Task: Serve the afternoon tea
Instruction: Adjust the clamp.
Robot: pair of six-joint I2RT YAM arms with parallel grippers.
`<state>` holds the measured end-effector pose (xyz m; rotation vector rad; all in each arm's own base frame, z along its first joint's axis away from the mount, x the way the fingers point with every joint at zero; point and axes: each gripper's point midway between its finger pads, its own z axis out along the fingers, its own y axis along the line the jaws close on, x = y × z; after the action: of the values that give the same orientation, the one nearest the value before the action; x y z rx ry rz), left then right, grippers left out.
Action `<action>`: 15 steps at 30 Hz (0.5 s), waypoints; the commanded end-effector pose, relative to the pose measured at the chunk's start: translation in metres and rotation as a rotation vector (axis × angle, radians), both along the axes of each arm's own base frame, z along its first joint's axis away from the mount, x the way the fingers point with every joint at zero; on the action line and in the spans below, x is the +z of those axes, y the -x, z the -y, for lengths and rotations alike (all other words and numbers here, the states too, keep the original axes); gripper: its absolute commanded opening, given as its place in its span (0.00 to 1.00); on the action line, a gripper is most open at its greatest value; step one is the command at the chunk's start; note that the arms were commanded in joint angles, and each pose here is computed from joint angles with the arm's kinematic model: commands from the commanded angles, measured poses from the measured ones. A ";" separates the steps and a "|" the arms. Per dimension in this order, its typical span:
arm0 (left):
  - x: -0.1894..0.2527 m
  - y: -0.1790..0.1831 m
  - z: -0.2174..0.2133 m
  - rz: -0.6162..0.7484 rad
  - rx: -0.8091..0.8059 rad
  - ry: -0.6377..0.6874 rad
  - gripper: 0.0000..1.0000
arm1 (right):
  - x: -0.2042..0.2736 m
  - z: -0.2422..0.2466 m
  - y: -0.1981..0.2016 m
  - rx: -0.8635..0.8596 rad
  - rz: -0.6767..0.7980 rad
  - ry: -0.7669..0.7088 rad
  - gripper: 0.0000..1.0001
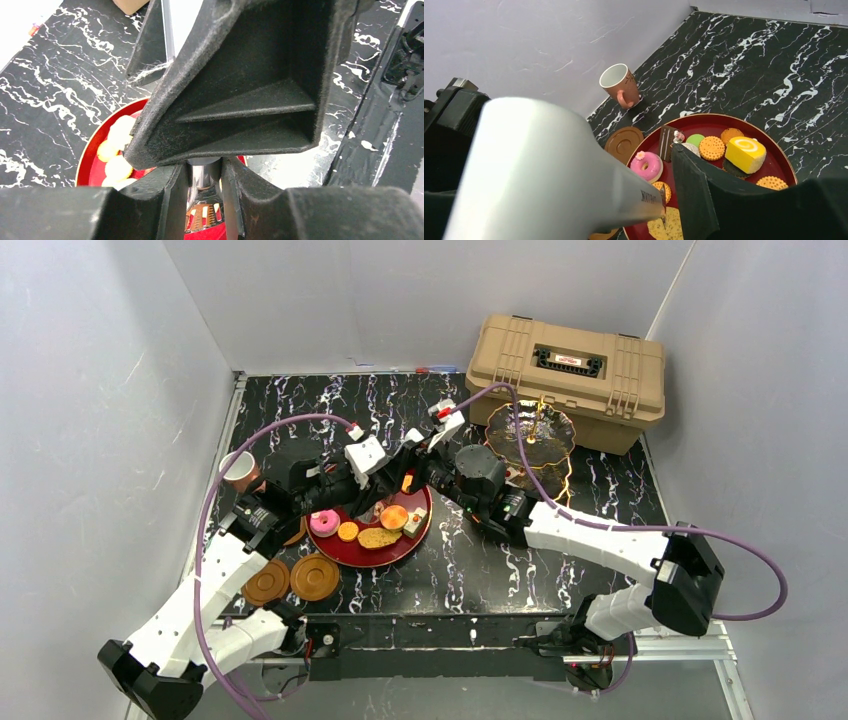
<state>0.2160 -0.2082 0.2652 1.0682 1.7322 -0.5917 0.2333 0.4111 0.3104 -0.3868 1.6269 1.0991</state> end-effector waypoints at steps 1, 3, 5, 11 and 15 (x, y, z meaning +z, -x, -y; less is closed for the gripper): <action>0.033 -0.012 -0.004 0.135 0.031 0.019 0.06 | 0.013 0.006 0.006 0.007 0.007 -0.017 0.75; 0.032 -0.017 -0.007 0.154 0.057 0.005 0.06 | 0.013 0.006 0.007 0.011 0.001 -0.018 0.76; 0.031 -0.021 -0.011 0.167 0.080 -0.006 0.06 | 0.014 0.005 0.008 0.018 -0.003 -0.025 0.76; 0.033 -0.022 -0.009 0.174 0.075 -0.001 0.06 | 0.011 -0.007 0.009 0.055 -0.022 -0.014 0.59; 0.032 -0.016 -0.006 0.158 0.044 0.010 0.10 | 0.012 -0.007 0.007 0.048 -0.020 -0.015 0.42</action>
<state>0.2316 -0.1977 0.2670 1.0504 1.7194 -0.4658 0.2282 0.4137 0.3128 -0.3865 1.6470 1.1418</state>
